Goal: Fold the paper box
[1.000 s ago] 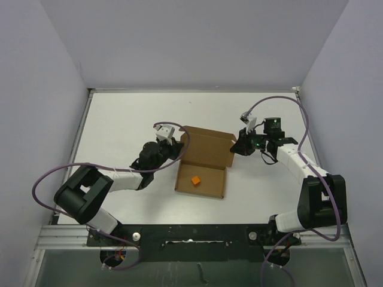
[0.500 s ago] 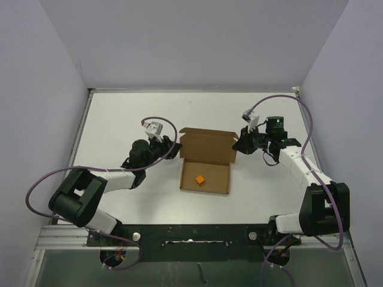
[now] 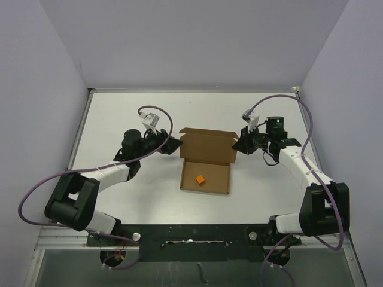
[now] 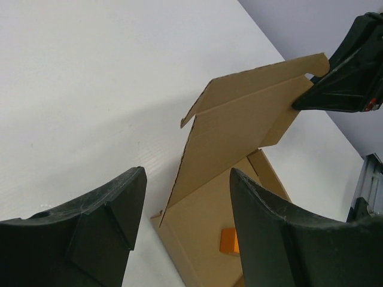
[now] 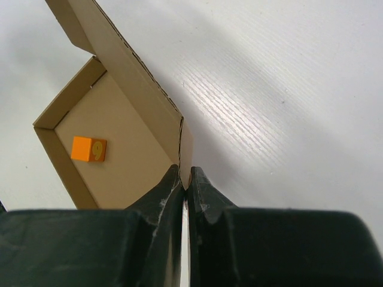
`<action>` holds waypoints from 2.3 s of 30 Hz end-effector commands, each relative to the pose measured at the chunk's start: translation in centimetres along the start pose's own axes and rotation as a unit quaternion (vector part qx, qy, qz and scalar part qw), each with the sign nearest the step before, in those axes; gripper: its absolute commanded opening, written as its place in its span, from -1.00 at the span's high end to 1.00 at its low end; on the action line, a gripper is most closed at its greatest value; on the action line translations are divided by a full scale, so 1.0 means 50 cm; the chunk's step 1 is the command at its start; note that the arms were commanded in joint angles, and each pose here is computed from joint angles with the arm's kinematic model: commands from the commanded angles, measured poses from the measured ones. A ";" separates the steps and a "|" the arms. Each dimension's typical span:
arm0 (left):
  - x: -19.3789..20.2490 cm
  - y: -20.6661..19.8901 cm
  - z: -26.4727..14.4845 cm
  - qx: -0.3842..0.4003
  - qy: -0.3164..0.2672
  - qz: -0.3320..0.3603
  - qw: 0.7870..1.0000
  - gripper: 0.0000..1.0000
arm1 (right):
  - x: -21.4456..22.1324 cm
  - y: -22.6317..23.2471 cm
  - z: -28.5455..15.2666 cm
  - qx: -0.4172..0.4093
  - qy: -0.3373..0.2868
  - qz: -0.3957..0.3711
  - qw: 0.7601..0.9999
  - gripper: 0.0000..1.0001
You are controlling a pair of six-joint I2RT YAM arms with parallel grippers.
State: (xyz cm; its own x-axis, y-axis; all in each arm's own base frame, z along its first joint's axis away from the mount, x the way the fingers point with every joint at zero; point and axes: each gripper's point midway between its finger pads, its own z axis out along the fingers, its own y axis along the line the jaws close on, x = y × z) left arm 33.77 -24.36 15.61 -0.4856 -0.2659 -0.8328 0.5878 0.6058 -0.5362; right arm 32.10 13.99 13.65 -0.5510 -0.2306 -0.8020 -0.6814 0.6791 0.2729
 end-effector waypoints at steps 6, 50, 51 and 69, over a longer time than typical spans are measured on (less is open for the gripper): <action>-0.074 -0.037 0.025 0.030 0.006 0.048 0.998 0.09 | -0.055 -0.003 -0.016 0.007 -0.035 -0.034 0.999 1.00; -0.094 -0.060 0.090 -0.037 -0.035 0.091 0.995 1.00 | -0.108 -0.015 -0.006 0.067 -0.052 -0.105 0.991 1.00; -0.106 -0.057 0.088 -0.044 -0.050 0.091 0.994 1.00 | -0.113 -0.017 -0.003 0.076 -0.053 -0.117 0.989 1.00; -0.150 -0.050 0.131 -0.134 -0.149 0.172 0.965 1.00 | -0.180 -0.087 0.063 0.216 -0.129 -0.164 0.954 1.00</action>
State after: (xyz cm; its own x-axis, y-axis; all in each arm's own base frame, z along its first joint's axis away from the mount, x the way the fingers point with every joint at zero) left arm 39.37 -27.21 17.61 -0.2308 -0.1390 -0.9630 0.4569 0.8584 -0.2334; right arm 39.91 14.28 15.26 -0.3005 -0.3627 -0.8821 -0.5561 0.8180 -0.1469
